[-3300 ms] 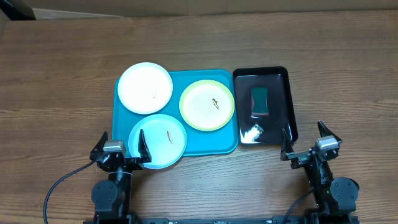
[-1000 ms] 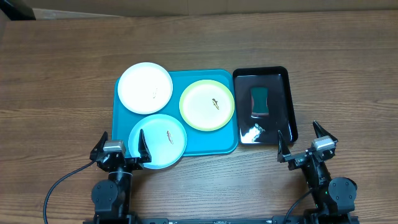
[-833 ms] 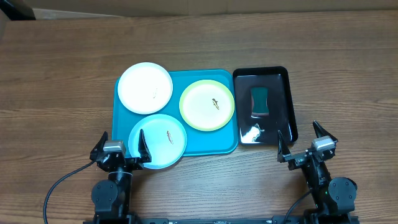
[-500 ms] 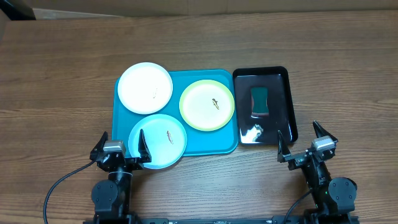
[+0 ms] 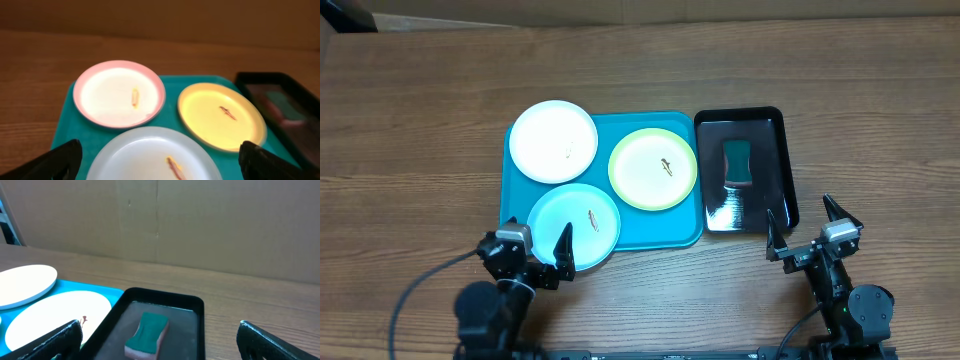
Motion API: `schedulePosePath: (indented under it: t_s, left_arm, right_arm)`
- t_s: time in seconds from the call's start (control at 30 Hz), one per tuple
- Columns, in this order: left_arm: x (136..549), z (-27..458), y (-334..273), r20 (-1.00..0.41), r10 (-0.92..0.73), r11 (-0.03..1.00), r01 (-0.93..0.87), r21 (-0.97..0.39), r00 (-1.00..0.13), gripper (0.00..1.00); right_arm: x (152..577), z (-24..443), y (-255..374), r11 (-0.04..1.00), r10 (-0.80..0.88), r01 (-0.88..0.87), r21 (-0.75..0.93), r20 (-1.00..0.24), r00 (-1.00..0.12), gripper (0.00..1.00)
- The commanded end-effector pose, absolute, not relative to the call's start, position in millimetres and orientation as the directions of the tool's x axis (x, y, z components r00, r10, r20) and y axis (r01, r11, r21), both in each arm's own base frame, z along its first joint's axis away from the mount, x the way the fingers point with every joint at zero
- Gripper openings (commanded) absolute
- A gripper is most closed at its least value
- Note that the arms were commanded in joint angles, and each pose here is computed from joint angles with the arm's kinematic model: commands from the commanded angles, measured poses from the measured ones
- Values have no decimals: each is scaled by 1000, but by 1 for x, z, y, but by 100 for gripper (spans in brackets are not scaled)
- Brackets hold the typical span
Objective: Clean dirty plates on tray and stack at the side
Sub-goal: 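Move the left gripper to the yellow plate's left rim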
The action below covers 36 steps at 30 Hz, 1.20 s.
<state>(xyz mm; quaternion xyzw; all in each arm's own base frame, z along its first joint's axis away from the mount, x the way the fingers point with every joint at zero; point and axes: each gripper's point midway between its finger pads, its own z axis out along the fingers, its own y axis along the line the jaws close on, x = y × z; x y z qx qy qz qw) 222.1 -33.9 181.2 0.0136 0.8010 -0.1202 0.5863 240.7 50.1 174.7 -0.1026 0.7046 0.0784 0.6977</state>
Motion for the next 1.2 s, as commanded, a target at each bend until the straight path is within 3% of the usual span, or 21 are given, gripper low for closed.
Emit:
schedulePosePath:
  t_s: [0.0,0.2,0.37,0.4,0.5,0.53,0.6,0.73,0.77,0.83,0.93,1.17]
  left_arm:
    - [216,247,-57,-931,-134,929,283,-238,-340,100]
    - [229,299,-70,-713,-135,898,218,-381,-688,100]
    - [261,324,-76,-564,-134,878,166,-448,-815,100]
    - [270,324,-77,-544,-134,875,159,-457,-828,94]
    - [305,325,-87,-535,-143,837,186,-514,-832,39]
    - [319,323,-86,-526,-178,832,158,-531,-831,26]
    - [347,313,-77,-506,-260,844,62,-534,-822,20]
    - [362,267,-76,-347,-273,865,-70,-498,-897,18]
    - [354,253,-83,-282,-228,871,-66,-486,-932,22]
    - [339,223,-93,-168,-134,905,-51,-422,-977,43]
    - [325,180,-97,-29,-55,966,-45,-254,-998,55]
    - [324,122,-137,87,24,994,15,-109,-996,56]
  right_arm:
    - [241,173,50,968,-35,-250,-33,-999,-1,100]
    - [241,173,50,968,-35,-250,-33,-999,-1,100]
    - [241,173,50,968,-35,-250,-33,-999,-1,100]
    - [241,173,50,968,-35,-250,-33,-999,-1,100]
    - [241,173,50,968,-35,-250,-33,-999,-1,100]
    - [241,173,50,968,-35,-250,-33,-999,-1,100]
    - [241,173,50,968,-35,-250,-33,-999,-1,100]
    - [241,173,50,968,-35,-250,-33,-999,-1,100]
    - [241,173,50,968,-35,-250,-33,-999,-1,100]
    - [241,173,50,968,-35,-250,-33,-999,-1,100]
    - [241,173,50,968,-35,-250,-33,-999,-1,100]
    - [241,173,50,968,-35,-250,-33,-999,-1,100]
